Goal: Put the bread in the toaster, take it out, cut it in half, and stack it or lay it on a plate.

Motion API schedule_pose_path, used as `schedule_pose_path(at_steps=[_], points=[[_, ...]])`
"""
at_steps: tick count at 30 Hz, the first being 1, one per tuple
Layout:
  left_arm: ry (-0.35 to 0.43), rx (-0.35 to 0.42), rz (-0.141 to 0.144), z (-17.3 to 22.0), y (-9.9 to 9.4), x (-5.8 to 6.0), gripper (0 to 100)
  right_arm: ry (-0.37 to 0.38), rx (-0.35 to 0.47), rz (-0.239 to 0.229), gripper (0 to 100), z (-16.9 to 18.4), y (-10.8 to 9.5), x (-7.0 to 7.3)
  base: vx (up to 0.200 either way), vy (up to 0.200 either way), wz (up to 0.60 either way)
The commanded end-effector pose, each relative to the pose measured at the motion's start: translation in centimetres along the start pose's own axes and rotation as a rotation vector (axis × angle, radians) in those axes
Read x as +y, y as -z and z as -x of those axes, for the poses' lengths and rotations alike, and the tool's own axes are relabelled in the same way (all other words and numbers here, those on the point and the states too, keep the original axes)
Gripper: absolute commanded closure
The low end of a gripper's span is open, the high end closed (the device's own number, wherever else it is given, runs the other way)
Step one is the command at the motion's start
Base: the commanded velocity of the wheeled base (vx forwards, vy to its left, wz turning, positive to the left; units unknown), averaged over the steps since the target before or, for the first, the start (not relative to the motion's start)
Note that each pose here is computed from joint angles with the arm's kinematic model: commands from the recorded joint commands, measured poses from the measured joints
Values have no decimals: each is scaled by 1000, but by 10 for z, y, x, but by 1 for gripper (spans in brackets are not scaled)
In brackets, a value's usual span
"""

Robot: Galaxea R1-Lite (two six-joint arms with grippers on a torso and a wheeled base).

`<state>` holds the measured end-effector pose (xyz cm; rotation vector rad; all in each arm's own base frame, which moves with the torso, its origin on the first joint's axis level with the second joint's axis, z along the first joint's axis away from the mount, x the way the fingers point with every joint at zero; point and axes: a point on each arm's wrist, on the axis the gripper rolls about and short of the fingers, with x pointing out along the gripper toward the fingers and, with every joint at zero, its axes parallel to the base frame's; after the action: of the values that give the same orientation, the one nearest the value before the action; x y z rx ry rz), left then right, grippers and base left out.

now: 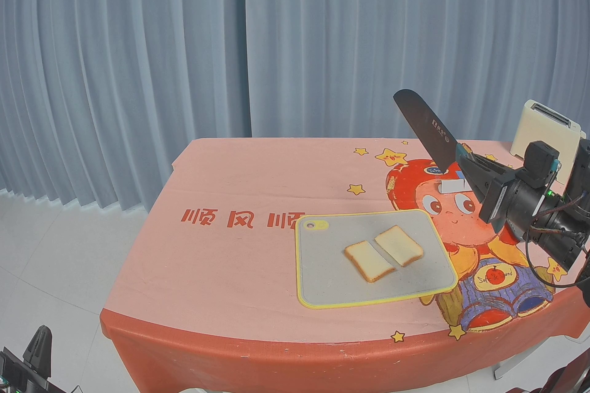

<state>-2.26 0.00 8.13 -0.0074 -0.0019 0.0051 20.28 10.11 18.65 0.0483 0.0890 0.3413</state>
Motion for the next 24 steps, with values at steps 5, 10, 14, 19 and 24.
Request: schedule_pose_path(at_steps=[5, 10, 14, 19, 24], points=[[0, 19, 0, -1, 5, 0, 100, 5, -3, -1, 100, -1, -1, -1, 0, 0, 0], [-1, 19, 0, -1, 5, 0, 100, 2, 0, -1, 100, 0, 0, 0, 0, 0, 0], [-1, 19, 0, -1, 5, 0, 100, 1, 7, 2, 100, -1, 1, 0, 0, 0, 0], [-1, 19, 0, -1, 5, 0, 100, 3, 4, 1, 100, -1, 1, 0, 0, 0, 0], [-1, 19, 0, -1, 5, 0, 100, 4, 4, 1, 100, -1, 1, -1, 0, 0, 0]])
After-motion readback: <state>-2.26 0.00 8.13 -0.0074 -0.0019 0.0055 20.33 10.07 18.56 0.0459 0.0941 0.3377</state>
